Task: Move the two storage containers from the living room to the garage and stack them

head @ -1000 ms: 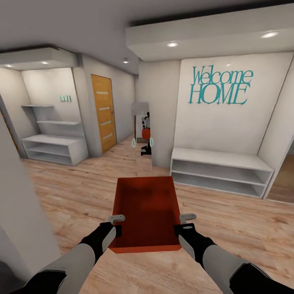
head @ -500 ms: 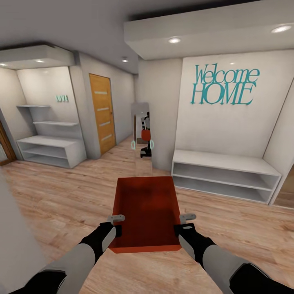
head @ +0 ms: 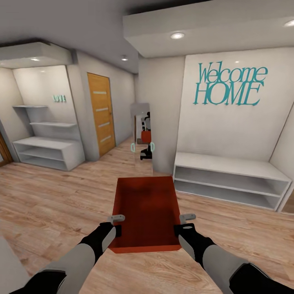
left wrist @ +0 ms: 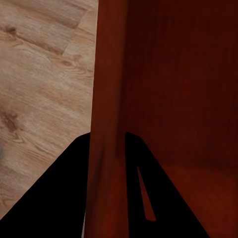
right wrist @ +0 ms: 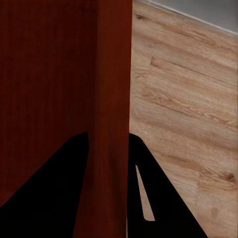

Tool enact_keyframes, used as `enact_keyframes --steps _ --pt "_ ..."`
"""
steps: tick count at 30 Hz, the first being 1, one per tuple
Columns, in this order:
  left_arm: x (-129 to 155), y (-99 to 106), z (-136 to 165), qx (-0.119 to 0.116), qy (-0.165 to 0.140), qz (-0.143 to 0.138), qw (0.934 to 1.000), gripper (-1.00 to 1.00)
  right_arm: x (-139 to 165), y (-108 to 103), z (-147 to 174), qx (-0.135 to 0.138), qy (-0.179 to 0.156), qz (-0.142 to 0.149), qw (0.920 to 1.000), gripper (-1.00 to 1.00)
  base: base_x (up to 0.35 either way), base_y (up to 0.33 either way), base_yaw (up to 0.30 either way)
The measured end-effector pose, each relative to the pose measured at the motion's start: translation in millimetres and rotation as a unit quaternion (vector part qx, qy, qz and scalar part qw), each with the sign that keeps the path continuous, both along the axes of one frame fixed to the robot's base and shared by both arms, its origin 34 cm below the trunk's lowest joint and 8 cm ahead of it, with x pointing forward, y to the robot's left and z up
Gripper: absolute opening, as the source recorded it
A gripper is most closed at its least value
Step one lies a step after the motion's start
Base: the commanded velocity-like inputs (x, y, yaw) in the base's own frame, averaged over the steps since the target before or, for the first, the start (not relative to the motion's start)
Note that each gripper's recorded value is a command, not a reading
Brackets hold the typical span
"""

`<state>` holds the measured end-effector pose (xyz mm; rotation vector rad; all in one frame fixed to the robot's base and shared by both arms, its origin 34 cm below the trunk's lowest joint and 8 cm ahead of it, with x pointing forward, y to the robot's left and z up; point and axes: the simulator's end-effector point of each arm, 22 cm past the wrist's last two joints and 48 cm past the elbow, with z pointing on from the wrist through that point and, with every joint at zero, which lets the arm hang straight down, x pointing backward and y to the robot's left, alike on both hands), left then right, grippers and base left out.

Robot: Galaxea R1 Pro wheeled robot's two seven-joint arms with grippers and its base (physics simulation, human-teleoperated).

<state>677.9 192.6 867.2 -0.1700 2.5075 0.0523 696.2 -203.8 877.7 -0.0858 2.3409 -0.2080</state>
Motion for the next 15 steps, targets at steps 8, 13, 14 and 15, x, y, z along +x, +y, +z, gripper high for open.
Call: enact_keyframes --steps 8,13,14,15 --pt "-0.1 -0.4 0.1 0.0 0.0 0.0 1.0 -1.0 0.0 -0.5 -0.1 0.0 0.0 0.0 1.0 -1.0 0.322 0.0 0.197" --pt "0.0 -0.5 0.2 0.0 0.0 0.0 1.0 -1.0 0.3 -0.5 0.2 0.0 0.0 0.0 1.0 -1.0 0.322 0.0 0.213" --pt "0.0 -0.5 0.2 0.0 0.0 0.0 1.0 -1.0 0.2 -0.5 0.1 0.0 0.0 0.0 1.0 -1.0 0.322 0.0 0.213" --pt "0.0 -0.5 0.1 0.0 0.0 0.0 1.0 -1.0 0.2 -0.5 0.1 0.0 0.0 0.0 1.0 -1.0 0.322 0.0 0.213"
